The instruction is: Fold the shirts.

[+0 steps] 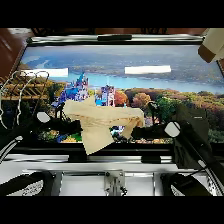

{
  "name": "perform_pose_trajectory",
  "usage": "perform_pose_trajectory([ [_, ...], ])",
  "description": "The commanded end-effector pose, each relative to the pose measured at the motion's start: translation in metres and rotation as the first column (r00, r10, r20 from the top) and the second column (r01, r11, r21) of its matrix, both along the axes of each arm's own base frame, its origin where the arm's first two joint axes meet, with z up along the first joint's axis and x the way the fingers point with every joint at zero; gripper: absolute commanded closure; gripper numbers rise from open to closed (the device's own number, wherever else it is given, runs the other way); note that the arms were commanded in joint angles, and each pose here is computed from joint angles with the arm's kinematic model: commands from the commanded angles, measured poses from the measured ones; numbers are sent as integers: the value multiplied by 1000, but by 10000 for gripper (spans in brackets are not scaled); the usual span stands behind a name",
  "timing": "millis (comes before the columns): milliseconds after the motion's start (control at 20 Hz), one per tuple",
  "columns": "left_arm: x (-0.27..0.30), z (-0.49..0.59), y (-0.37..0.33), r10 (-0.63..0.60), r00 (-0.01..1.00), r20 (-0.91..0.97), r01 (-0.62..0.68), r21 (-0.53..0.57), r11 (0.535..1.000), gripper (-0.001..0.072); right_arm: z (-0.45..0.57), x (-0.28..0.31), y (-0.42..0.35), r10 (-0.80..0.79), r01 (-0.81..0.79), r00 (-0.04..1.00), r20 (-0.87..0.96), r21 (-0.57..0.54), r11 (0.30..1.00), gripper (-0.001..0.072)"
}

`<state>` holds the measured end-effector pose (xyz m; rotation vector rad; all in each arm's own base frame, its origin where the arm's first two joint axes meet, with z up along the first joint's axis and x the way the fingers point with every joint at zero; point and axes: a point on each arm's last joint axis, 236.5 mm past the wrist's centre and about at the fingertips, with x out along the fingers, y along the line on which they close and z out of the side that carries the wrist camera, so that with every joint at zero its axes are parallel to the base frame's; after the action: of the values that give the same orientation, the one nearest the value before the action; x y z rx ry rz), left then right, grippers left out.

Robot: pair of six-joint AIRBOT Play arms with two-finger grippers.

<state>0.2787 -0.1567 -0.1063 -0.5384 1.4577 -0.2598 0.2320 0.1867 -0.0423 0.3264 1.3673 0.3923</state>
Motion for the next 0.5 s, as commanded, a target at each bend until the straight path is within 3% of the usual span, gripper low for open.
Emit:
perform_pose_trajectory([
  [0, -1, 9, -6, -48, 999, 9, 48, -25, 999, 665, -29, 17, 26, -50, 50, 998, 28, -8, 999, 211],
  [200, -11, 27, -14, -203, 979, 14, 203, -56, 978, 666, -53, 15, 24, -58, 57, 998, -23, -42, 997, 211],
  [450, -13, 30, -15, -210, 978, 10, 211, -62, 976, 665, -54, 30, 26, -125, 125, 992, 8, -23, 992, 215],
])
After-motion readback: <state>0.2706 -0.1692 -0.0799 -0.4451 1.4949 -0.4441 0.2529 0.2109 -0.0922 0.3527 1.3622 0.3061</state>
